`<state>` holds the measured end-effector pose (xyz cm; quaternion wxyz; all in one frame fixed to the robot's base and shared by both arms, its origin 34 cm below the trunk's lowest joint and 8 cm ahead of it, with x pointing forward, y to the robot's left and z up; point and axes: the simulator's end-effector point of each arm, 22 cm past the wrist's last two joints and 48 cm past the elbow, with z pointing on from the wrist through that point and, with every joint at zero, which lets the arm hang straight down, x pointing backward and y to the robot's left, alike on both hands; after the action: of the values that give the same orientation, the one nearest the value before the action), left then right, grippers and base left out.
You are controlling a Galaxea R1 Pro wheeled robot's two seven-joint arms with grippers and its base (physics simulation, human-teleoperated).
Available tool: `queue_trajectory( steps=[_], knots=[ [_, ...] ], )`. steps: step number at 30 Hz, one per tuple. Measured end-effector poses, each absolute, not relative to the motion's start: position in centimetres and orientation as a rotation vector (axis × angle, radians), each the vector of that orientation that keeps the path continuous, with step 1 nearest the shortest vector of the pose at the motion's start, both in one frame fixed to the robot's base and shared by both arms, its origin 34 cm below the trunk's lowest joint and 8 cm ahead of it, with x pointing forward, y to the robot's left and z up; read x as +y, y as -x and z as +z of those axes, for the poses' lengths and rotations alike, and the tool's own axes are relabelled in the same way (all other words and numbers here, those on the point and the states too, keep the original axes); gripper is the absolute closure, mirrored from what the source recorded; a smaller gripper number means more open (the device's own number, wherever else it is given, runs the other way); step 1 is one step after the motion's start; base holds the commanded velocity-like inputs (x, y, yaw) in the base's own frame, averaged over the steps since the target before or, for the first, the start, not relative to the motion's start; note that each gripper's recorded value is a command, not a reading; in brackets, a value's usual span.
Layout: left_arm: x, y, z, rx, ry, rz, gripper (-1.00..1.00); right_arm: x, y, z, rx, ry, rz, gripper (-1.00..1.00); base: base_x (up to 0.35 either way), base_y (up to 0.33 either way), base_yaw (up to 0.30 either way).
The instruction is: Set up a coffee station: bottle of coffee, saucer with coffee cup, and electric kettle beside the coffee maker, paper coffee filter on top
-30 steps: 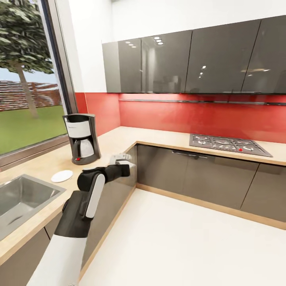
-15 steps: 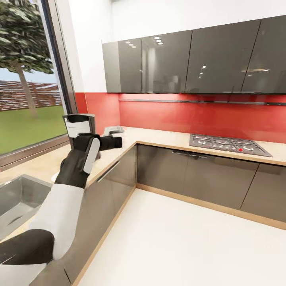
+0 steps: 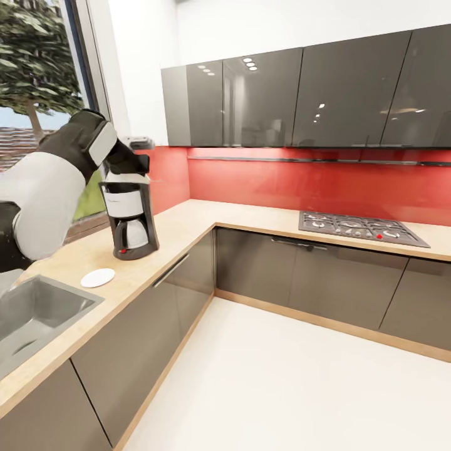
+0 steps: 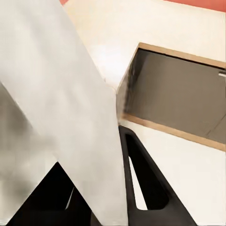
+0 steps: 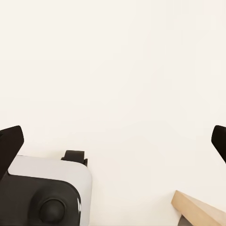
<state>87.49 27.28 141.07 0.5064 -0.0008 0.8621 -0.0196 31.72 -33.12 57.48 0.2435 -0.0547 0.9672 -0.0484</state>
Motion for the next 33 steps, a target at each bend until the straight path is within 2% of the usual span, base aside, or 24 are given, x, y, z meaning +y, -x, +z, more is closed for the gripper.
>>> queue_trajectory(
  steps=[5, 8, 33],
  knots=[
    [30.7, -87.0, 139.8, 2.142, 0.007, 0.147, 1.00, -33.1, -31.7, 57.5, 2.643, 0.149, -0.133, -1.00, 0.000, 0.000, 0.000],
    [31.3, -86.9, 139.2, 2.161, 0.006, 0.179, 1.00, -33.1, -31.7, 57.5, 2.643, 0.150, -0.132, -1.00, 0.000, 0.000, 0.000],
    [31.9, -86.8, 139.2, 2.162, 0.011, 0.197, 1.00, -33.0, -31.6, 57.4, 2.646, 0.151, -0.128, -1.00, 0.019, 0.000, 0.000]
  ],
)
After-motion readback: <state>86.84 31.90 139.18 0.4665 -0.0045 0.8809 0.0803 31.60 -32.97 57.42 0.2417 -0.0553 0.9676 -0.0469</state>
